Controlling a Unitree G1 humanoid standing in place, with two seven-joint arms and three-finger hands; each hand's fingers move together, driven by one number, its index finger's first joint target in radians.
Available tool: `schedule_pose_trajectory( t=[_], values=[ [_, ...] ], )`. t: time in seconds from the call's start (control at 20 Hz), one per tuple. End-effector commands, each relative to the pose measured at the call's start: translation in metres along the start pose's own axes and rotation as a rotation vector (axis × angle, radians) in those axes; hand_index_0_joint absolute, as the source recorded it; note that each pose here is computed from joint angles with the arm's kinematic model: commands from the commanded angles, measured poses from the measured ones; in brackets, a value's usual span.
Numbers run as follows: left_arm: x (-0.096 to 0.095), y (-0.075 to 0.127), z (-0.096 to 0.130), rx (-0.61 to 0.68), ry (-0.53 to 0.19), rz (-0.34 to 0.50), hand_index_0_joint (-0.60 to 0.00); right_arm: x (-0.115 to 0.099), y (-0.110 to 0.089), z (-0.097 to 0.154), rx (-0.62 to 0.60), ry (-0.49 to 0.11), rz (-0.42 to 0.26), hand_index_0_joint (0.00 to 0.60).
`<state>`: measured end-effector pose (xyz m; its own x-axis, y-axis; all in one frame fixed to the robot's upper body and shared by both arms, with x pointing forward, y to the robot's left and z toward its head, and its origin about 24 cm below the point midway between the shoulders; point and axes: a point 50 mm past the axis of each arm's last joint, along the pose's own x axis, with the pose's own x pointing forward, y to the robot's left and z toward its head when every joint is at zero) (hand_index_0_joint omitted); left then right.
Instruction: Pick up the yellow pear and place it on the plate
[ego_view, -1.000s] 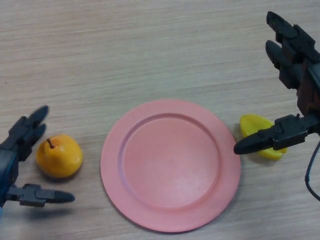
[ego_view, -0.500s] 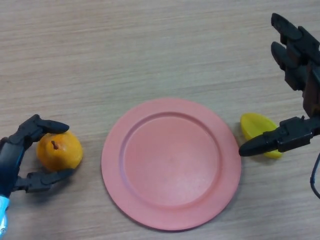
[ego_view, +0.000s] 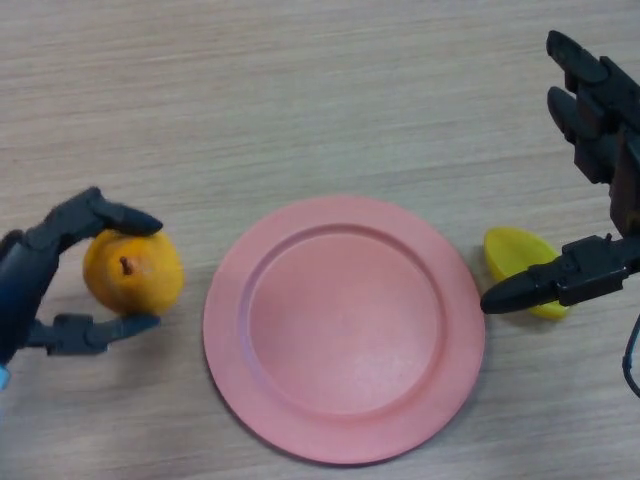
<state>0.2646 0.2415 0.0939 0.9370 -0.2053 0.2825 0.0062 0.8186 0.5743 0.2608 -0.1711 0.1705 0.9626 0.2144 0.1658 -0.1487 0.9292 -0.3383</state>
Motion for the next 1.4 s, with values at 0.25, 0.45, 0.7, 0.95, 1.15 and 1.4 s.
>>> schedule_pose_trajectory(
  t=[0.25, 0.45, 0.7, 0.95, 1.15, 1.4],
  values=[
    [0.021, -0.03, 0.056, -0.205, -0.14, -0.214, -0.6, -0.008, -0.019, 0.034, -0.059, -0.23, -0.089, 0.0],
    [0.035, -0.067, 0.053, -0.383, -0.058, -0.257, -0.6, -0.011, -0.019, 0.035, -0.063, -0.205, -0.076, 0.0],
    [0.039, -0.095, 0.042, -0.393, -0.025, -0.28, -0.6, -0.014, -0.021, 0.036, -0.067, -0.197, -0.07, 0.0],
    [0.047, -0.104, 0.043, -0.424, -0.099, -0.21, -0.6, -0.018, -0.026, 0.038, -0.08, -0.205, -0.096, 0.0],
    [0.049, -0.104, 0.04, -0.348, -0.09, -0.163, -0.6, -0.019, -0.027, 0.041, -0.105, -0.237, -0.126, 0.0],
    [0.049, -0.103, 0.04, -0.303, -0.061, -0.138, -0.05, -0.022, -0.024, 0.043, -0.089, -0.223, -0.107, 0.0]
  ],
)
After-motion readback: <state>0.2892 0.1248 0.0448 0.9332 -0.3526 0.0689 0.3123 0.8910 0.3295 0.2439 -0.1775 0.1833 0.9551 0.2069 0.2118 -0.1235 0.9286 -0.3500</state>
